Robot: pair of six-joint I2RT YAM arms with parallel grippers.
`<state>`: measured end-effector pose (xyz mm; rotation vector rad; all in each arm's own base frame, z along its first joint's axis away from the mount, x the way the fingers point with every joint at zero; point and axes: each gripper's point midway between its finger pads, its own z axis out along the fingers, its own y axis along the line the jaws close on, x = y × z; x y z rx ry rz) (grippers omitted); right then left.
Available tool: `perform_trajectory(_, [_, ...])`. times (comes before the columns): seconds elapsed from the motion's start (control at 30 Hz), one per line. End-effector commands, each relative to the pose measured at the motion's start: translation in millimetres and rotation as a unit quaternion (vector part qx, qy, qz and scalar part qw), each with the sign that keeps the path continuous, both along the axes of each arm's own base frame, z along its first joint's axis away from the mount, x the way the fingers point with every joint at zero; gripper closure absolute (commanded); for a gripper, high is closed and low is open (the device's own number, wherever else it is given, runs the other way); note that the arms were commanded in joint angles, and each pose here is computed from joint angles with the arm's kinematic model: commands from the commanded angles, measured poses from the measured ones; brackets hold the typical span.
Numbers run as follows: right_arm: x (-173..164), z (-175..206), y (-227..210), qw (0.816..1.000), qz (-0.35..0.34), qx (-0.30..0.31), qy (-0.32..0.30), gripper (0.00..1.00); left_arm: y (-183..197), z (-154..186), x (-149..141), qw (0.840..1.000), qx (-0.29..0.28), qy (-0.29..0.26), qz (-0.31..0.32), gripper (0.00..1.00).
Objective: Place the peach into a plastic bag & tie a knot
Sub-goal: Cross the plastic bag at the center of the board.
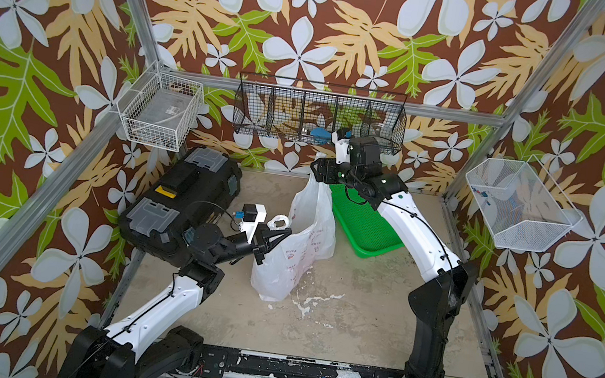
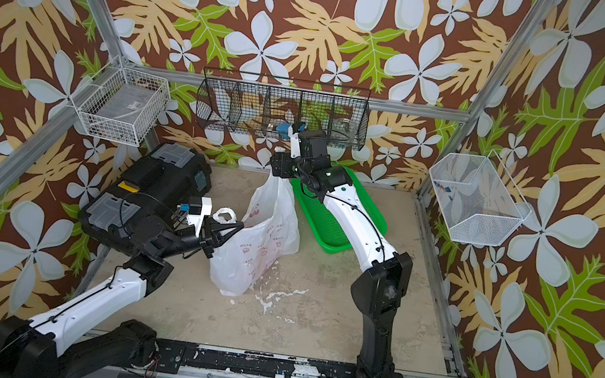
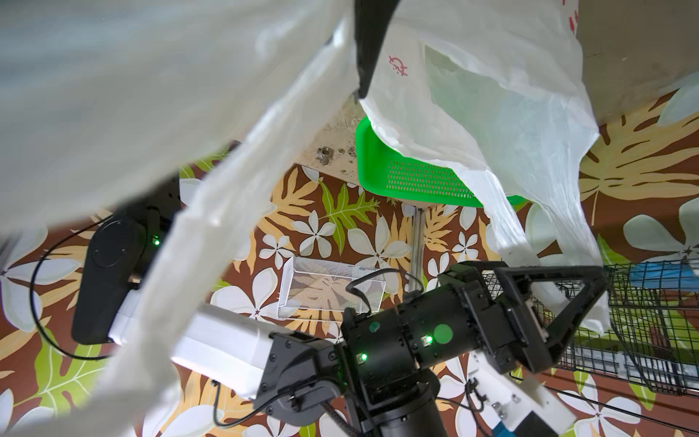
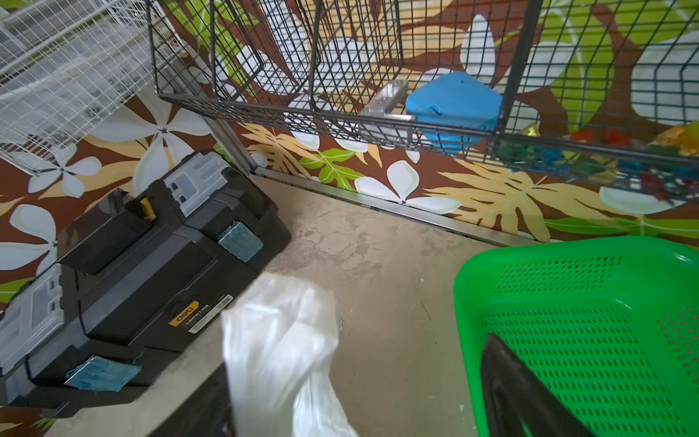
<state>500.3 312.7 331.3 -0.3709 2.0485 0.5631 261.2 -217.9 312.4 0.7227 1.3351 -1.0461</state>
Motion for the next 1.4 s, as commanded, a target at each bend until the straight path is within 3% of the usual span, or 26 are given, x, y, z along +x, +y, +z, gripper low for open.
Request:
perform_trajectory(0.0, [11, 6, 8, 1.0, 0.002, 0.011, -0.023, 0.23, -2, 5, -5, 1.0, -0.006, -0.009, -0.015, 1.0])
perform_trajectory(0.1, [18, 7, 19, 0.999, 0.015, 0.031, -0.026, 0.35, -2, 4, -5, 1.0, -0.006, -0.006, -0.015, 1.0])
perform_trajectory(0.27, [11, 22, 23, 0.997, 0.034, 0.056, -0.038, 0.8, 1, 5, -1, 1.0, -0.006, -0.001, 0.002, 1.0])
perform_trajectory(0.37, [-6, 47, 12, 0.993, 0.045, 0.087, -0.061, 0.99, 8, 15, 0, 1.0, -0.018, 0.004, 0.024, 1.0])
perform_trajectory(0.57, [-62, 81, -28, 0.983, 0.057, 0.132, -0.11, 1.0, 26, 24, 12, 0.994, -0.029, 0.051, 0.092, 1.0])
perform_trajectory(0.77, [-120, 77, -52, 0.982, 0.087, 0.11, -0.13, 1.0, 31, 16, 33, 0.978, -0.024, 0.165, 0.128, 1.0])
perform_trajectory(0.93, [-155, 73, -60, 0.975, 0.128, 0.087, -0.161, 1.0, 13, -16, 43, 0.953, -0.004, 0.292, 0.083, 0.96])
perform_trajectory(1.07, [-179, 69, -40, 0.959, 0.214, 0.093, -0.161, 1.0, -3, -43, 43, 0.937, 0.023, 0.347, 0.031, 0.95])
perform_trajectory(1.37, [-221, 72, 15, 0.914, 0.358, 0.077, -0.177, 1.0, -24, -23, 42, 0.939, 0.058, 0.335, -0.052, 0.93])
